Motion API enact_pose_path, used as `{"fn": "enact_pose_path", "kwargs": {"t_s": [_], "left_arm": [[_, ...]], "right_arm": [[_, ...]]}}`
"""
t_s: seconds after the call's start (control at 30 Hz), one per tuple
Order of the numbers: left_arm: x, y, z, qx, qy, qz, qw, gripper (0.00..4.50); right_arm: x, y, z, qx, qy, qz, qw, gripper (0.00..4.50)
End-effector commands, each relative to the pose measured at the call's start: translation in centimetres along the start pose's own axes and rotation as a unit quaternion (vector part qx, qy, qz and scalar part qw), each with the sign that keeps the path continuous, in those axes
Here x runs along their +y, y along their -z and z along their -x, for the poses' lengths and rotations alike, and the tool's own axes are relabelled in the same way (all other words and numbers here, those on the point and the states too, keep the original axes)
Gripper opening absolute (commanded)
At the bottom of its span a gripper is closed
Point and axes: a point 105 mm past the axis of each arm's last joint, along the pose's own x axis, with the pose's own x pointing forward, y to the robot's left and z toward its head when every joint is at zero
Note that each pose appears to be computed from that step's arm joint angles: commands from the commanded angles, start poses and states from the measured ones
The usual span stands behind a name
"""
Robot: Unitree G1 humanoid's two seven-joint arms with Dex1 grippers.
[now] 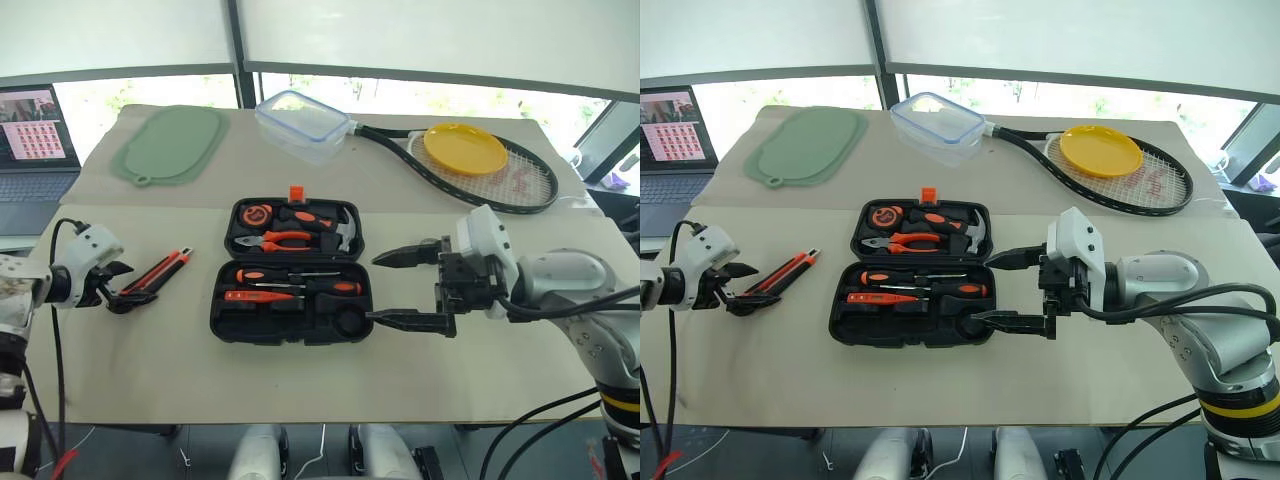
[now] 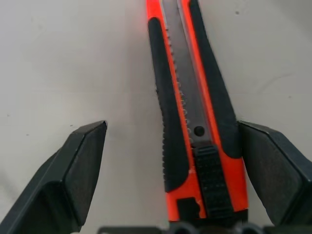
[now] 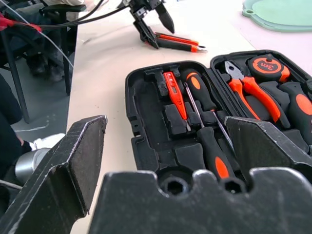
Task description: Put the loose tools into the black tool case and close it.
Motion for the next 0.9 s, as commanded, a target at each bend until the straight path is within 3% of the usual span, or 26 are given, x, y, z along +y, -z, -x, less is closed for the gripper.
{"fn": "enact_pose_path", "kwargs": {"t_s": [0.03, 0.1, 0.13, 0.23, 0.27, 0.33, 0.4, 0.47, 0.63, 0.9], "left_arm": [[-0.2, 1.7, 0.0, 0.027, 0.006, 0.002, 1.000, 3.73], [-0.2, 1.8, 0.1, 0.023, 0.005, 0.002, 1.000, 3.19], [0.0, 1.6, 0.2, 0.017, 0.001, 0.004, 1.000, 2.68], [0.6, -0.4, 1.3, -0.038, -0.013, 0.012, 0.999, 1.82], [0.6, -1.8, 1.8, -0.068, -0.012, 0.006, 0.998, 1.72], [0.0, -4.4, 2.8, -0.120, 0.004, -0.013, 0.993, 1.72], [-2.6, -8.6, 3.9, -0.188, 0.058, -0.058, 0.979, 1.72], [-5.8, -10.5, 4.0, -0.190, 0.112, -0.103, 0.970, 1.72], [-13.1, -10.8, 1.9, -0.131, 0.230, -0.220, 0.939, 1.72], [-16.1, -10.1, -0.5, -0.088, 0.284, -0.294, 0.908, 1.72]], "right_arm": [[0.3, -0.9, 0.2, -0.007, 0.009, 0.027, 1.000, 4.50], [0.3, -0.8, 0.2, -0.007, 0.013, 0.028, 1.000, 4.50], [0.3, -0.8, 0.2, -0.007, 0.014, 0.028, 0.999, 4.50], [0.2, -0.8, 0.2, -0.006, 0.017, 0.028, 0.999, 4.50], [0.2, -0.8, 0.3, -0.006, 0.018, 0.026, 0.999, 4.50], [0.1, -0.8, 0.5, -0.006, 0.021, 0.024, 0.999, 4.50], [0.0, -0.7, 0.7, -0.005, 0.023, 0.020, 1.000, 4.50], [-0.1, -0.7, 0.8, -0.004, 0.023, 0.018, 1.000, 4.50], [-0.2, -0.6, 0.7, -0.005, 0.026, 0.012, 1.000, 4.50], [0.1, -0.4, 0.8, -0.006, 0.037, 0.003, 0.999, 4.50]]}}
